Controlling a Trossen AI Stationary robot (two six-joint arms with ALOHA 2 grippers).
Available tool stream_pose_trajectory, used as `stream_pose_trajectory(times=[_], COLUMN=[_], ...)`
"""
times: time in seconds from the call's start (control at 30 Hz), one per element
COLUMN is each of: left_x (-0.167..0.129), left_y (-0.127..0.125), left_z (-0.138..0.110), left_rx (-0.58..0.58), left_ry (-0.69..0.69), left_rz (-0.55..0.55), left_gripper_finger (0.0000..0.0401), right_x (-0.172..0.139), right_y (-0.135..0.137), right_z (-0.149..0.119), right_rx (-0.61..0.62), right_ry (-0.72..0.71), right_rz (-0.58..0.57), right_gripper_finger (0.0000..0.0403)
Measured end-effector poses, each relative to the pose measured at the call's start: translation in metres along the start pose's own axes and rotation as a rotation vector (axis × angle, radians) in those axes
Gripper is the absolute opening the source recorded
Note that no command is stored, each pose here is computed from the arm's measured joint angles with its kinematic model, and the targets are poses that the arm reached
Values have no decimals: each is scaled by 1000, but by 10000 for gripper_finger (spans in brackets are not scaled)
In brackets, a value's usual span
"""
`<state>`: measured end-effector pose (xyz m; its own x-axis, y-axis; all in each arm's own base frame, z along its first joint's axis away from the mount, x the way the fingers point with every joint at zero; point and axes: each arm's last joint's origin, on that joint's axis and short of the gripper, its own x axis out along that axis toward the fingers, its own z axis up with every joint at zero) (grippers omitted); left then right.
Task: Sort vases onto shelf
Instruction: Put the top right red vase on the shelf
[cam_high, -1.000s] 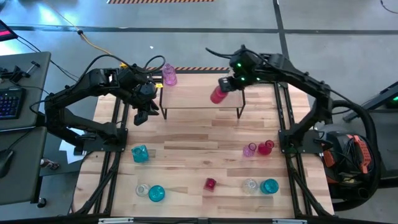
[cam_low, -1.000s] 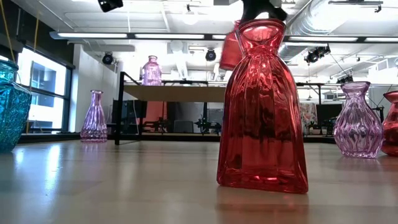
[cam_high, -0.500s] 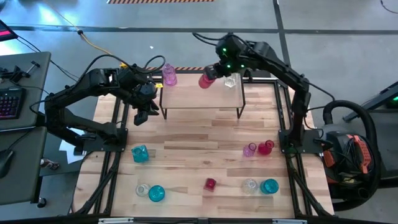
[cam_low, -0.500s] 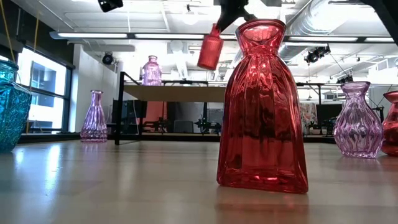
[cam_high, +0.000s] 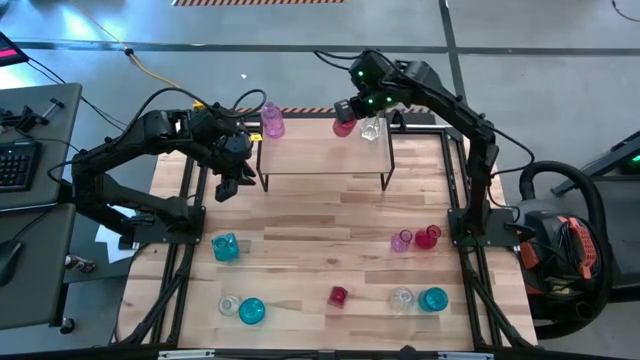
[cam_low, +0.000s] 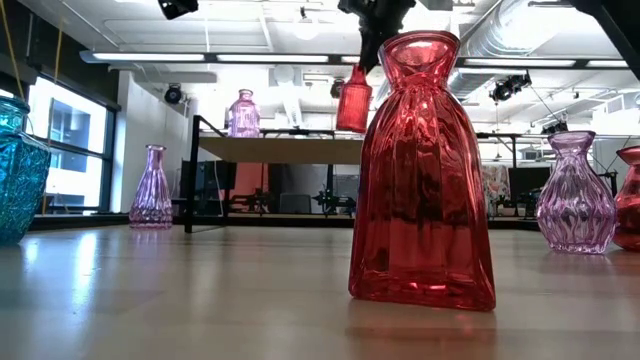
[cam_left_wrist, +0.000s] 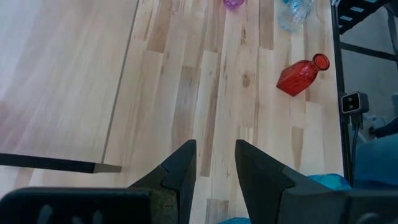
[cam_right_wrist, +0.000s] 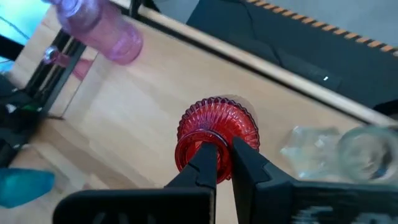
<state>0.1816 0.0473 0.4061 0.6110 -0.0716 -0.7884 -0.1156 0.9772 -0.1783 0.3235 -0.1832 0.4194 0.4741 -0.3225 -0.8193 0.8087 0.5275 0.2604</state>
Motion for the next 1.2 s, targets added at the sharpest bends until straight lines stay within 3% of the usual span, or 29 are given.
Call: stream_pose_trajectory(times=[0.6, 1.2], left_x=[0, 0], left_y=[2, 2], left_z=[1, 1], left_rx=[-4, -4], left_ry=[-8, -8], left_rz=[57, 57], left_gripper_finger=[104, 104], right_x=[30, 34], right_y=[-16, -20], right_z=[12, 13], right_rx=[-43, -46], right_ry=[69, 94], right_rz=[-4, 6], right_gripper_finger=[0, 0])
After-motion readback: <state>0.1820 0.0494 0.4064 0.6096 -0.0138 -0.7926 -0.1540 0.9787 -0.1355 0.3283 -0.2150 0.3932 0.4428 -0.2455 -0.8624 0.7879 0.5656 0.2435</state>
